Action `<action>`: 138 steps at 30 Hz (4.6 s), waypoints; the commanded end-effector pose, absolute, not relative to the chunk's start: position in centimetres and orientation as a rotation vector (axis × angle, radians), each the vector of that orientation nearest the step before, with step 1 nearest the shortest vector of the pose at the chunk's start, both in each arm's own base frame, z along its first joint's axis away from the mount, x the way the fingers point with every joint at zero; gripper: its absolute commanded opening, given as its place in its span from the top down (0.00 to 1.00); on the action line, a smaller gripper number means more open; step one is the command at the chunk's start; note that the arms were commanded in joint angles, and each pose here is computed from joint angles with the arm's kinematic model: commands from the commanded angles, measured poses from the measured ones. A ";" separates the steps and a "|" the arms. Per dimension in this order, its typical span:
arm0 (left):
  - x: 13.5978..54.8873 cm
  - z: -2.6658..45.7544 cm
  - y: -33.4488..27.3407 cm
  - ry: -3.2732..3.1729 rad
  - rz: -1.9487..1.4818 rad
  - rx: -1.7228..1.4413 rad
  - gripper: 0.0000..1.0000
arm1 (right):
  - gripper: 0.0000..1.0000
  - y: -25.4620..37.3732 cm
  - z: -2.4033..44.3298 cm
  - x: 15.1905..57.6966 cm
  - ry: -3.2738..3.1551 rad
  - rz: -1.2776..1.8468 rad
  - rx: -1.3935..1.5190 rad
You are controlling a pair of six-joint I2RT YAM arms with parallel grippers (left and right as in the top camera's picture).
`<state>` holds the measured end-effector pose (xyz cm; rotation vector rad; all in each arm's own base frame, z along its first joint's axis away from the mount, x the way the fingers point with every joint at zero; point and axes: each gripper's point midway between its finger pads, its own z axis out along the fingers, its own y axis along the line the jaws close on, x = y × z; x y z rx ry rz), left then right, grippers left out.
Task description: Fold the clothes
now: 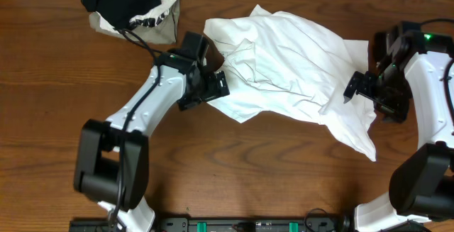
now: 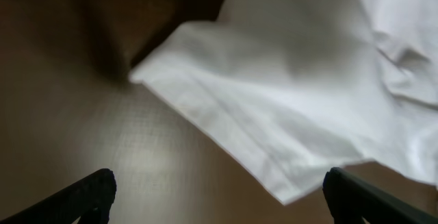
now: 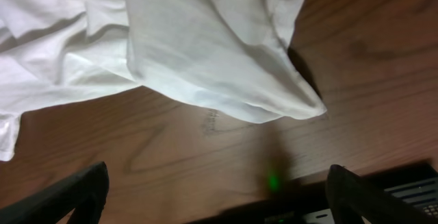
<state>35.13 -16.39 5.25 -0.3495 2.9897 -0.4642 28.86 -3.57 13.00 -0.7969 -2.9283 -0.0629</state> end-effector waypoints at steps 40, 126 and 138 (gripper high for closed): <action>36.3 -1.0 -14.5 3.049 -0.363 -0.455 0.94 | 0.03 -2.8 16.5 27.2 -2.989 0.044 -0.939; 27.1 8.0 -0.4 3.164 -0.165 -1.044 0.94 | 0.98 -3.2 0.6 19.2 -2.714 -0.084 -1.614; 23.4 12.2 -0.7 3.173 -0.154 -1.050 0.94 | 0.99 -5.9 4.3 19.8 -2.751 0.044 -1.604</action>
